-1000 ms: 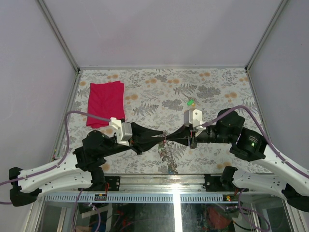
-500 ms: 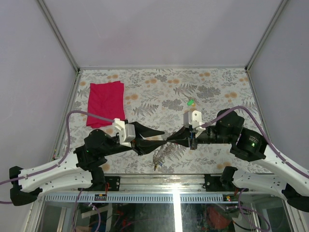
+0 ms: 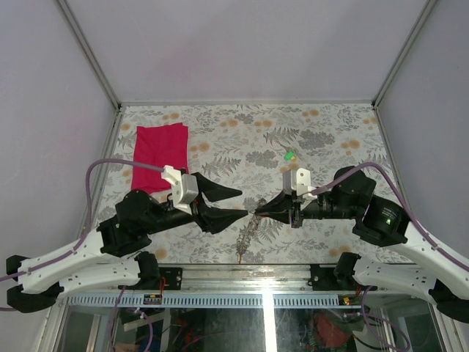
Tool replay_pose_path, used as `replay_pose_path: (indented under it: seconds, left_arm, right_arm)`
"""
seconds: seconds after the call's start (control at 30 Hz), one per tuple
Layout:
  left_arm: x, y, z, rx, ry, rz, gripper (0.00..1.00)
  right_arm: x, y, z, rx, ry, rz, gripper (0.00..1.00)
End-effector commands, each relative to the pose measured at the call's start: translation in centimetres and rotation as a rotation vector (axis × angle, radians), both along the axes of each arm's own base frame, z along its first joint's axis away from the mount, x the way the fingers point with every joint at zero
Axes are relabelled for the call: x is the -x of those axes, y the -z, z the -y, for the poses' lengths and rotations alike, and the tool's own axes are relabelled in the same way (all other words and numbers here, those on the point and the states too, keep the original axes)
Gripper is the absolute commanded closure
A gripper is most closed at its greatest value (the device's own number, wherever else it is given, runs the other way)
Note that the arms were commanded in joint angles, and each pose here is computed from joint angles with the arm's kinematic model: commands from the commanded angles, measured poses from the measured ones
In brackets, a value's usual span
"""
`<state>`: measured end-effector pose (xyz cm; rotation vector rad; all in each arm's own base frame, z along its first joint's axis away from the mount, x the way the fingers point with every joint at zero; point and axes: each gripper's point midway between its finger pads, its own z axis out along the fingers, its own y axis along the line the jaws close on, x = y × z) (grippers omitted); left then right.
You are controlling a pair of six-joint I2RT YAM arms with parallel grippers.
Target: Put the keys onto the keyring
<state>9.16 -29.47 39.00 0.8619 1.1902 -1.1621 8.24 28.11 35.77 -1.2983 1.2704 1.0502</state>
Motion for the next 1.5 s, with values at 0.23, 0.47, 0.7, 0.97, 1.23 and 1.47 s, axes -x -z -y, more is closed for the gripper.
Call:
replay_pose_path:
  seconds: [0.23,0.47,0.7,0.97,1.23,1.47]
  left_arm:
    - [2.8,-1.6,0.3,0.027,0.152,0.093,0.52]
    - [2.9,-1.0,1.1,0.009,0.175,0.098,0.52]
    - [2.3,-1.4,0.7,0.028,0.133,0.098,0.58]
    - [2.6,-0.8,1.0,0.011,0.158,0.101,0.6]
    - [2.6,-0.8,1.0,0.013,0.159,0.108,0.58]
    - [2.5,-1.0,1.1,0.015,0.154,0.109,0.68]
  right_arm:
    - [1.0,-5.6,0.2,-0.172,-0.035,0.074,1.0]
    - [1.6,-6.4,0.1,-0.207,-0.068,0.072,1.0]
    - [1.9,-6.4,0.0,-0.212,-0.088,0.065,1.0]
    - [2.2,-7.0,0.1,-0.238,-0.096,0.067,1.0]
    - [2.4,-7.2,0.2,-0.245,-0.103,0.067,1.0]
    - [2.5,-7.1,0.1,-0.241,-0.116,0.065,1.0]
